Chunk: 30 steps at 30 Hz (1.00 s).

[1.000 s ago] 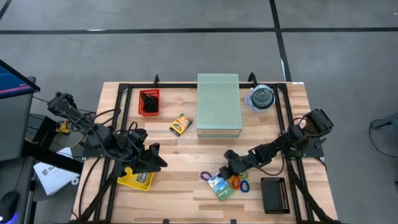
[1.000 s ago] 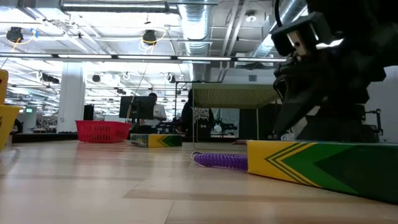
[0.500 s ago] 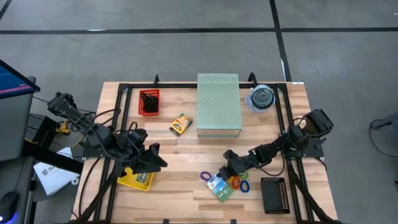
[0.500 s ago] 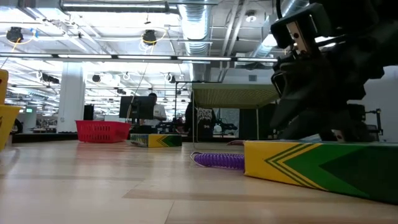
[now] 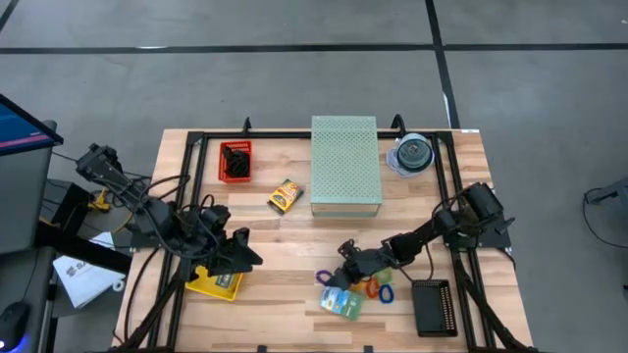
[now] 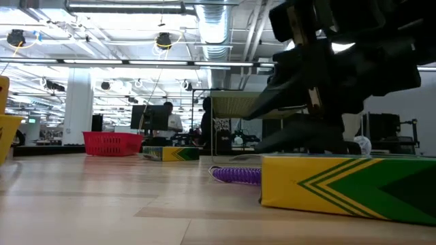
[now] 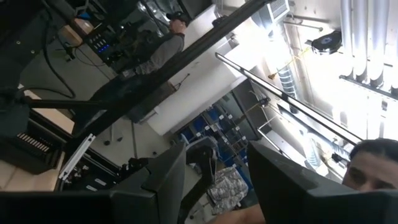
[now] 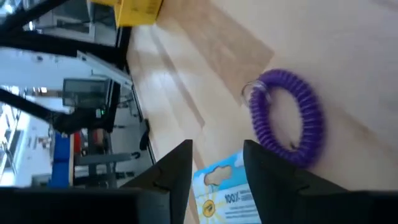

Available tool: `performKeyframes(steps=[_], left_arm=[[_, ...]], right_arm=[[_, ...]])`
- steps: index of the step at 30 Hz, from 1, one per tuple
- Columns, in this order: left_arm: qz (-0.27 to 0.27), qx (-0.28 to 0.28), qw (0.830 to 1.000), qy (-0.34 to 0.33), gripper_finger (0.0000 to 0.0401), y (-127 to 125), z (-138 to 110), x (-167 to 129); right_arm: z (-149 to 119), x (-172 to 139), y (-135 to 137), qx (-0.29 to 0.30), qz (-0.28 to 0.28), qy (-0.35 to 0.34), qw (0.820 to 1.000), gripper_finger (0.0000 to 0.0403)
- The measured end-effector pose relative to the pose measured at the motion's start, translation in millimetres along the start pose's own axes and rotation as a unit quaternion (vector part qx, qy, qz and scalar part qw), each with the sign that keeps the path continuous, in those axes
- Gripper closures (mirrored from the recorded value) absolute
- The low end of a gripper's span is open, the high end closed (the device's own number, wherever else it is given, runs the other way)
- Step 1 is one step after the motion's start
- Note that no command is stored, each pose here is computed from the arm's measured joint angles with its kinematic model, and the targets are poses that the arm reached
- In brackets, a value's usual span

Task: Pick & Place Office Desk Supplies
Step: Put the crayon box into the yellow bin

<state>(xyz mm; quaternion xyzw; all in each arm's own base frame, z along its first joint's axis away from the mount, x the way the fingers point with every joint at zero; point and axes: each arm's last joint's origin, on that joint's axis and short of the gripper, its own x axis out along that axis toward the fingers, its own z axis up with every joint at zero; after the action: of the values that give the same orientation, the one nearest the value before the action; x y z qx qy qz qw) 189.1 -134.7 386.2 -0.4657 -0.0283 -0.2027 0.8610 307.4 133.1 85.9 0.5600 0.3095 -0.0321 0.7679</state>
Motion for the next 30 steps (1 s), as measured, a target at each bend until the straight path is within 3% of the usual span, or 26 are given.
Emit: performKeyframes(steps=[11,17,24,30], left_arm=[[0.001,-0.004,1.0,-0.001,0.0234,0.0,0.1,-0.1],[0.011,-0.004,1.0,-0.014,0.0234,0.6,0.8,-0.1],[0.013,-0.004,1.0,-0.016,0.0234,0.7,1.0,-0.1],[0.017,0.001,1.0,-0.012,0.0234,1.5,0.3,-0.1]], right_arm=[[-3.6,0.5,1.7,-0.1,0.0,0.068,0.993,0.0262],[8.5,-1.6,9.2,-0.094,0.041,0.048,0.994,0.0257],[-1.0,-10.4,15.5,-0.093,-0.021,0.075,0.993,0.0259],[-19.1,-25.0,38.6,-0.091,-0.017,0.09,0.992,0.0257]])
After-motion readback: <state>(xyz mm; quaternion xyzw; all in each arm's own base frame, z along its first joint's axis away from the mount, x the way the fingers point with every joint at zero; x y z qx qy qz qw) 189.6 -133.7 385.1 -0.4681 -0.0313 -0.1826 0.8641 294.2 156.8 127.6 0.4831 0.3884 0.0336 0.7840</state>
